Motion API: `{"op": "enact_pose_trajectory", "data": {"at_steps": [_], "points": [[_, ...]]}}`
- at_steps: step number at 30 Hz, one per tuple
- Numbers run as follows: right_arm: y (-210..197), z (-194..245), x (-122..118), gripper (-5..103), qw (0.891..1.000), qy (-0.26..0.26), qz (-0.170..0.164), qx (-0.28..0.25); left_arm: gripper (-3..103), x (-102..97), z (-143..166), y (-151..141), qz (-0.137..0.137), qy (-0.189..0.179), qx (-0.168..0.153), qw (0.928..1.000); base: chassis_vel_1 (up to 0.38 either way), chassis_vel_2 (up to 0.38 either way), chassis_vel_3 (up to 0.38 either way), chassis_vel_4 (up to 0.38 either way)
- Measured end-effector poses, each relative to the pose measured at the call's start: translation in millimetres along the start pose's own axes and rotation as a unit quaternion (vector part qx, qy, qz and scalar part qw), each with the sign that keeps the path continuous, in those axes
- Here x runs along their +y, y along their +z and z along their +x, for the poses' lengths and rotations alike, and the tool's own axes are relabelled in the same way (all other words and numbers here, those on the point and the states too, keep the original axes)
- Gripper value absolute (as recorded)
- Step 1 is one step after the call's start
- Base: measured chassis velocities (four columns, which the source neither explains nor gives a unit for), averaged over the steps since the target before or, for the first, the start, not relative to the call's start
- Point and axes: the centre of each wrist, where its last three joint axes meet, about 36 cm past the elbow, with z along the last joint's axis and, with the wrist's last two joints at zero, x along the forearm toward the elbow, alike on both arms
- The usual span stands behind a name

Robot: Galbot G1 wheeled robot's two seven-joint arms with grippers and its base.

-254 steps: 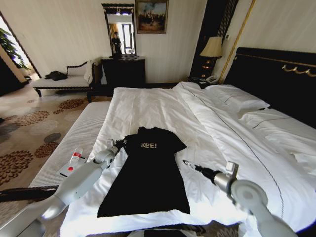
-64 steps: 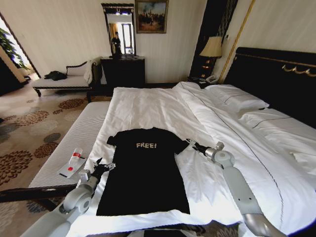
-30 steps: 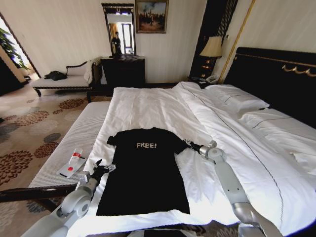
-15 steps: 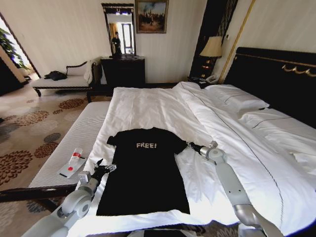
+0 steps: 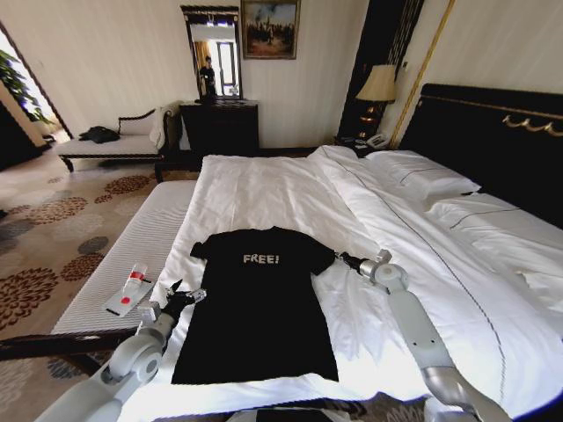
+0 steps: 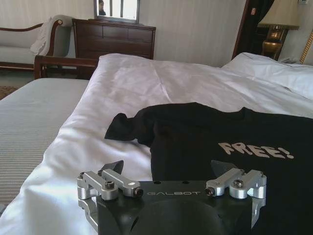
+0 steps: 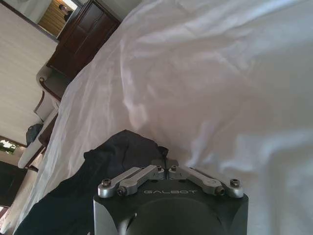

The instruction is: Fold the clothes on the bed.

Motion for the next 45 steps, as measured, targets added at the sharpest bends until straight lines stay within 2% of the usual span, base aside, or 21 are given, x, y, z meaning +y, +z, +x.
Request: {"op": "enact_pose_trajectory", "data": {"at_steps": [7, 11, 12, 16, 21, 32, 45], "points": [[7.5, -3.2, 27.2, 0, 0.999, -0.010, 0.030, 0.006, 100, -3.9, 2.8, 0.8, 0.004, 0.002, -0.002, 1.0000, 0.000, 0.000, 0.000, 0.000], [8.9, -9.0, 64.6, 0, 0.998, -0.038, 0.057, 0.018, 100, -4.2, 7.2, -0.6, 0.006, 0.000, -0.005, 1.0000, 0.000, 0.000, 0.000, 0.000], [8.9, -9.0, 64.6, 0, 0.998, -0.038, 0.057, 0.018, 100, -4.2, 7.2, -0.6, 0.006, 0.000, -0.005, 1.0000, 0.000, 0.000, 0.000, 0.000], [21.4, -19.3, 97.3, 0, 0.994, -0.061, 0.085, 0.042, 100, -5.5, 10.4, -1.1, 0.011, -0.001, -0.008, 0.9999, 0.000, 0.000, 0.000, 0.000], [44.5, -32.0, 114.5, 0, 0.990, -0.071, 0.103, 0.069, 100, -6.6, 13.0, -0.6, 0.016, -0.002, -0.011, 0.9998, 0.000, 0.000, 0.000, 0.000], [65.2, -67.3, 141.8, 0, 0.986, -0.085, 0.107, 0.096, 100, -7.6, 15.4, -2.5, 0.017, -0.001, -0.012, 0.9998, 0.000, 0.000, 0.000, 0.000], [92.4, -92.8, 143.5, 0, 0.982, -0.076, 0.128, 0.121, 100, -6.3, 16.1, -4.9, 0.015, -0.002, -0.013, 0.9998, 0.000, 0.000, 0.000, 0.000]]}}
